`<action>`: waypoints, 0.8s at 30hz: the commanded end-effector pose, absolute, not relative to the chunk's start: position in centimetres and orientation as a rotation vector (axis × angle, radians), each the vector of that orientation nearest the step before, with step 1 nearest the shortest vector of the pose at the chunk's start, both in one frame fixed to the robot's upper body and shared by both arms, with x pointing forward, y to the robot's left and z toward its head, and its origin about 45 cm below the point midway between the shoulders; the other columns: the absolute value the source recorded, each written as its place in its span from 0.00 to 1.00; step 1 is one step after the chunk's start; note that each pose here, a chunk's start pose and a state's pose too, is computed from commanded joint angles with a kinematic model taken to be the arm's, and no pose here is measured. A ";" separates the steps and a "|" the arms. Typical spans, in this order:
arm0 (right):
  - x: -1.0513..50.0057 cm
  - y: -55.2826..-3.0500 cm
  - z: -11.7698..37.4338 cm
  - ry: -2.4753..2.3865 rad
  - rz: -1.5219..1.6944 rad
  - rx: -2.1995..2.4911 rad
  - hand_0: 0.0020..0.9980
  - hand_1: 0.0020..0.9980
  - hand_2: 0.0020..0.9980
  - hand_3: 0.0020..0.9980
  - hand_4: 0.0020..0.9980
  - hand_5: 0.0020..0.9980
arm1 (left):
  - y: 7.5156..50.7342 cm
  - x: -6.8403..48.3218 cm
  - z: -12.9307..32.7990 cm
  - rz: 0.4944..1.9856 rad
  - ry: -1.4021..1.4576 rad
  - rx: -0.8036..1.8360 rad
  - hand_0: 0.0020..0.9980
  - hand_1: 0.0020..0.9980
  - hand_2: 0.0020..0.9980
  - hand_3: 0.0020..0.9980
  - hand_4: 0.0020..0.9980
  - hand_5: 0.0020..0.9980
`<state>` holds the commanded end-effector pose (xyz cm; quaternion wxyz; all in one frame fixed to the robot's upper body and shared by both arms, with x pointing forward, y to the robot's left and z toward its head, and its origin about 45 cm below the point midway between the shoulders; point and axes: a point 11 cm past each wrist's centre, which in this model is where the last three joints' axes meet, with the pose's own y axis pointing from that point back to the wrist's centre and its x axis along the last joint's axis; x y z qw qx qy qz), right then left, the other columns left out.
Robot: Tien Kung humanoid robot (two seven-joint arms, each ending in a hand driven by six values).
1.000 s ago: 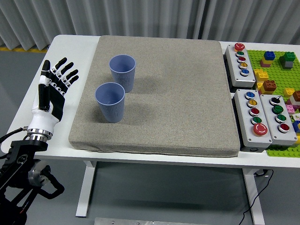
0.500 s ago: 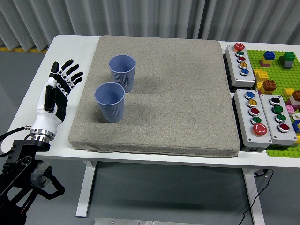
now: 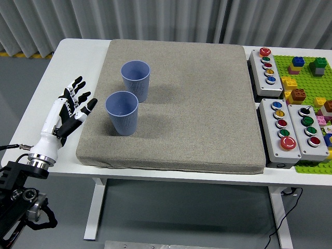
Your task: Pick cup pour cup place
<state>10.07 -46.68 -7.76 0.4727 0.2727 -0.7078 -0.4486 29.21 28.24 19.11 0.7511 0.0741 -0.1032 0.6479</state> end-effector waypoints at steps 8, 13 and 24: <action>10.1 -46.6 -7.8 -1.729 -1.097 0.671 0.64 0.60 0.51 0.58 0.00 0.00 | 27.0 29.4 17.0 1.372 -0.225 0.238 0.97 0.97 1.00 1.00 0.95 0.29; 10.2 -46.5 -7.8 -1.728 -1.100 0.672 0.64 0.60 0.51 0.58 0.00 0.00 | 26.6 29.9 15.9 1.368 -0.207 0.249 0.97 0.97 1.00 1.00 0.95 0.28; 10.0 -46.3 -7.9 -1.712 -1.095 0.677 0.64 0.60 0.51 0.58 0.00 0.00 | 25.9 31.9 15.0 1.370 -0.168 0.235 0.96 0.94 1.00 1.00 0.96 0.30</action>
